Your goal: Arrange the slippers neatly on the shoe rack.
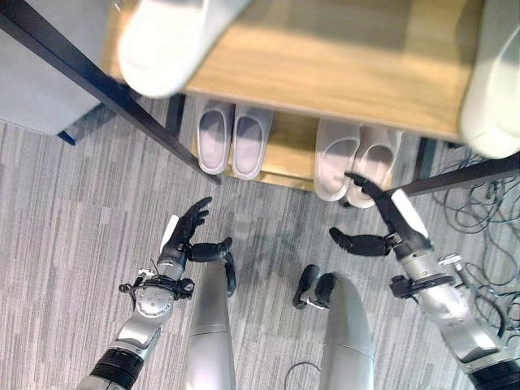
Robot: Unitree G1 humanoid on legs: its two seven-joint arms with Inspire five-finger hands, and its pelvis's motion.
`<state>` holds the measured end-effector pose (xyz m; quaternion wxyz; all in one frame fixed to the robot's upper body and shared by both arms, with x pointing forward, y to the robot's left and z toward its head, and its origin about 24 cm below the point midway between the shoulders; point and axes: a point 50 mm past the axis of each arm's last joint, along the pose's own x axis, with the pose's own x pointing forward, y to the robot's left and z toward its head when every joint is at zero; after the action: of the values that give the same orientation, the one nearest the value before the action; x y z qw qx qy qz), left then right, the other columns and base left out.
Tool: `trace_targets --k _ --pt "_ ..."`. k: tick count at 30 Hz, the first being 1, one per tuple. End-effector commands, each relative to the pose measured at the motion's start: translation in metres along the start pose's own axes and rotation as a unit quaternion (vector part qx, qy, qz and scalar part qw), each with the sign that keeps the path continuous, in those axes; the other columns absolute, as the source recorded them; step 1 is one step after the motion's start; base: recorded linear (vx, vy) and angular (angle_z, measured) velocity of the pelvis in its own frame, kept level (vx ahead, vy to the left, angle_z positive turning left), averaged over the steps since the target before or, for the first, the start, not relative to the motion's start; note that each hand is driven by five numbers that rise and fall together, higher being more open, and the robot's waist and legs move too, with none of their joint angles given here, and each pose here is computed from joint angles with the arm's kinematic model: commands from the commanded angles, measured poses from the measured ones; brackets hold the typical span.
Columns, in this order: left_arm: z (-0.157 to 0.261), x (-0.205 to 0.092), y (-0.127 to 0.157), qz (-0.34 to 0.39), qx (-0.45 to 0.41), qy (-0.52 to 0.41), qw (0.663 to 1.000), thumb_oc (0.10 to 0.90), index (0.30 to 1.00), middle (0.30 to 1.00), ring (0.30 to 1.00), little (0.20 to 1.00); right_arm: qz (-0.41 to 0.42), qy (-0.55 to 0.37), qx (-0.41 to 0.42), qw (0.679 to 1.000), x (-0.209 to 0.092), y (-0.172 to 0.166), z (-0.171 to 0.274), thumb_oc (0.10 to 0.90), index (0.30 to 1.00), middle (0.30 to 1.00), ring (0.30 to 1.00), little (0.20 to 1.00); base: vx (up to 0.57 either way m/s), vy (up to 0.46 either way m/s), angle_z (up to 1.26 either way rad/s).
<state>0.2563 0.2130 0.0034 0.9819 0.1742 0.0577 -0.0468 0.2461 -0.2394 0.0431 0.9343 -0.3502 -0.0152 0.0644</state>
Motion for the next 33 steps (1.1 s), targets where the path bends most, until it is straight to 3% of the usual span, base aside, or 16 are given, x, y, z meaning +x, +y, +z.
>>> trace_targets --k 1,7,12,17,26,33 --pt "-0.019 -0.017 -0.013 -0.056 0.036 0.019 0.998 0.800 0.900 0.900 0.900 0.900 0.060 0.071 -0.029 0.995 -0.023 0.029 -0.035 0.800 0.900 0.900 0.900 0.900 0.12 -0.044 0.07" --pt "-0.046 -0.027 -0.028 -0.087 0.059 0.079 0.991 0.800 0.900 0.900 0.900 0.900 0.131 0.264 -0.046 0.954 -0.065 0.088 -0.103 0.800 0.900 0.900 0.900 0.900 0.12 -0.062 -0.04" --pt "-0.052 -0.036 -0.027 -0.085 0.047 0.092 0.991 0.800 0.900 0.900 0.900 0.900 0.157 0.364 -0.038 0.917 -0.103 0.107 -0.128 0.800 0.900 0.900 0.900 0.900 0.15 -0.050 -0.05" --pt "-0.046 -0.042 -0.022 -0.086 0.033 0.077 0.993 0.800 0.900 0.900 0.900 0.900 0.169 0.389 -0.027 0.905 -0.118 0.116 -0.132 0.800 0.900 0.900 0.900 0.900 0.10 -0.040 -0.02" --pt "0.009 -0.047 -0.008 -0.095 -0.089 -0.035 0.991 0.800 0.900 0.900 0.900 0.900 0.192 0.409 0.001 0.892 -0.134 0.139 -0.128 0.800 0.900 0.900 0.900 0.900 0.04 -0.043 0.03" --pt "0.046 -0.040 -0.004 -0.070 -0.131 -0.119 0.982 0.800 0.900 0.900 0.900 0.900 0.201 0.415 0.006 0.887 -0.141 0.147 -0.126 0.800 0.900 0.900 0.900 0.900 0.01 -0.018 0.00"
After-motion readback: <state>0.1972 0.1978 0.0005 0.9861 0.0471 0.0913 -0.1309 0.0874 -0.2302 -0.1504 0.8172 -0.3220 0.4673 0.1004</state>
